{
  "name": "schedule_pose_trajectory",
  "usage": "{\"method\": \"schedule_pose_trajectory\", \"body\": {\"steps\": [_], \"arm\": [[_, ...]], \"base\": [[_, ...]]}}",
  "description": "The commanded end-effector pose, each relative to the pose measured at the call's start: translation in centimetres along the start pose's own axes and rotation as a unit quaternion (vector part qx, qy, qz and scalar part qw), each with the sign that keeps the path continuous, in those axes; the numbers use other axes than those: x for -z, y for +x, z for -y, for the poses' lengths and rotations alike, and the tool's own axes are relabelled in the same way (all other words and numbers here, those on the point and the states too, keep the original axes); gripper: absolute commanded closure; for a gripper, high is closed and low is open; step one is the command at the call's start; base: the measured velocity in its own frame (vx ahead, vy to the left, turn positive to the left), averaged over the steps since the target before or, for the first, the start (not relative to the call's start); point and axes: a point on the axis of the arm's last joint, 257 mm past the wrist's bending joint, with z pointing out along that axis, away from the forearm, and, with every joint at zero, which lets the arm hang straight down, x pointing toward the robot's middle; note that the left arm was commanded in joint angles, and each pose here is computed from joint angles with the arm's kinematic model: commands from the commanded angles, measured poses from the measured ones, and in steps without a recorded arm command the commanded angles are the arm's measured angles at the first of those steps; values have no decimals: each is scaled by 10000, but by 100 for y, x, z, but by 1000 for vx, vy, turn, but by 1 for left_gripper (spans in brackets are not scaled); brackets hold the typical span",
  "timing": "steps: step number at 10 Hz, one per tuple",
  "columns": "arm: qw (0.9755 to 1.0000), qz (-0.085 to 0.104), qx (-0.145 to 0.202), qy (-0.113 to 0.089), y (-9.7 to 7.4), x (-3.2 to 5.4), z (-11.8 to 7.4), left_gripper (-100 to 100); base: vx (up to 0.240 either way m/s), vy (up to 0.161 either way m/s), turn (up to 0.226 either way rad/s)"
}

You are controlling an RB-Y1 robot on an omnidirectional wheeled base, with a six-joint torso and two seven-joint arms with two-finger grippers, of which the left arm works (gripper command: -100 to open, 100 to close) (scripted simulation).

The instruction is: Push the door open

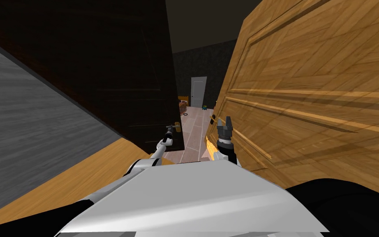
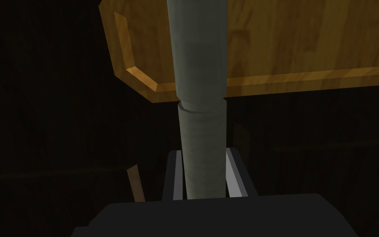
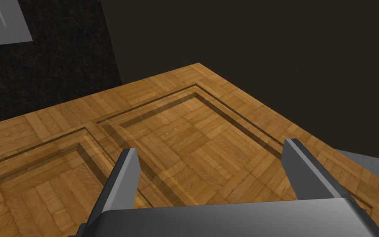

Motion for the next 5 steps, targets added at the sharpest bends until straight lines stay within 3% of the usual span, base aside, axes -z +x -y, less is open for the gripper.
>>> {"method": "schedule_pose_trajectory", "body": {"steps": [1,3,5], "arm": [[9999,107,0,72,-121,-9,70,100],[9999,107,0,72,-121,-9,70,100],[9997,236,46,65,-240,2,60,100]], "base": [[150,-135,86],[65,-40,7],[132,-126,79]]}}
